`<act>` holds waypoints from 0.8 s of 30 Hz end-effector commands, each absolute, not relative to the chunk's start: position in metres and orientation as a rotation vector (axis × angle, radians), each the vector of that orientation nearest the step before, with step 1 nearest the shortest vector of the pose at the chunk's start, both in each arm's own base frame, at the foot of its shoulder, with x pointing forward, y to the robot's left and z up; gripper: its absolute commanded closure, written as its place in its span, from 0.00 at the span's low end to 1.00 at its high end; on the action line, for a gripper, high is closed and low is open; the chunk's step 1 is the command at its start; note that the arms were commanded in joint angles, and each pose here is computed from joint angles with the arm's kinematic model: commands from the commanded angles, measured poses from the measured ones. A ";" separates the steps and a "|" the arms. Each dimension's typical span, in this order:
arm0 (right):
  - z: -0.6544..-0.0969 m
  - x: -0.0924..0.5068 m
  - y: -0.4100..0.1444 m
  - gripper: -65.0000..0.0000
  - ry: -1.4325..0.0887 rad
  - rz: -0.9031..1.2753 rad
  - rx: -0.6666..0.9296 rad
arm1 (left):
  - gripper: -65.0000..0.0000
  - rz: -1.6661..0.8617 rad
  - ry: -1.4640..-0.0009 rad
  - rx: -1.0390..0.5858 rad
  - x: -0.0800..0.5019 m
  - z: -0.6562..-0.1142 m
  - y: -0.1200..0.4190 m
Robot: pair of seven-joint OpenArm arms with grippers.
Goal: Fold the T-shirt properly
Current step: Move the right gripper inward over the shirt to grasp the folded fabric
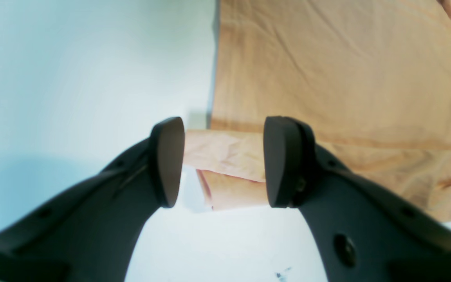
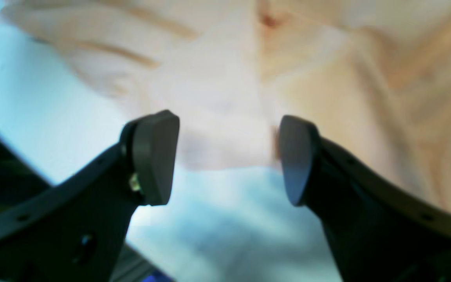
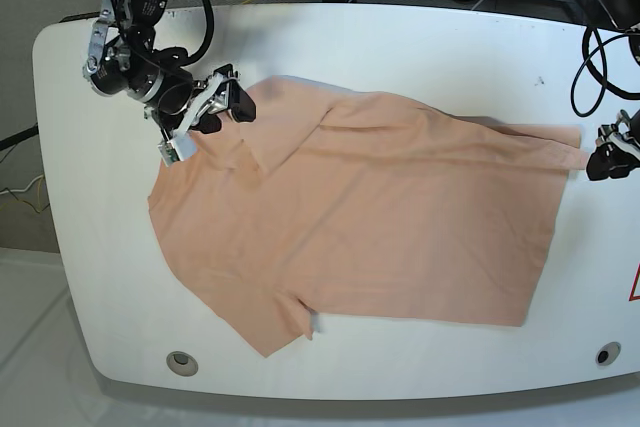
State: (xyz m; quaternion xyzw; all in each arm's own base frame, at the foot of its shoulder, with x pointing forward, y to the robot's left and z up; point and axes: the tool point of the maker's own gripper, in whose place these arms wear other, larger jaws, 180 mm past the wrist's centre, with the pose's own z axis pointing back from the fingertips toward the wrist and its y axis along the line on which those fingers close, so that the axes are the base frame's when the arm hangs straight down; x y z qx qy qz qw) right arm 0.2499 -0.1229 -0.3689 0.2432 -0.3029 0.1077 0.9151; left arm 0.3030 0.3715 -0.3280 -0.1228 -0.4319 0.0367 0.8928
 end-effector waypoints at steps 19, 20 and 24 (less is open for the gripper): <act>-0.390 0.282 -0.072 0.40 -0.620 0.331 0.532 | 0.53 0.095 -0.961 -0.212 0.298 -0.307 0.394; -0.390 0.282 -0.072 0.40 -0.620 0.330 0.534 | 0.53 0.096 -0.962 -0.212 0.298 -0.306 0.394; -0.391 0.281 -0.074 0.40 -0.621 0.330 0.531 | 0.53 0.097 -0.947 -0.211 0.293 -0.311 0.394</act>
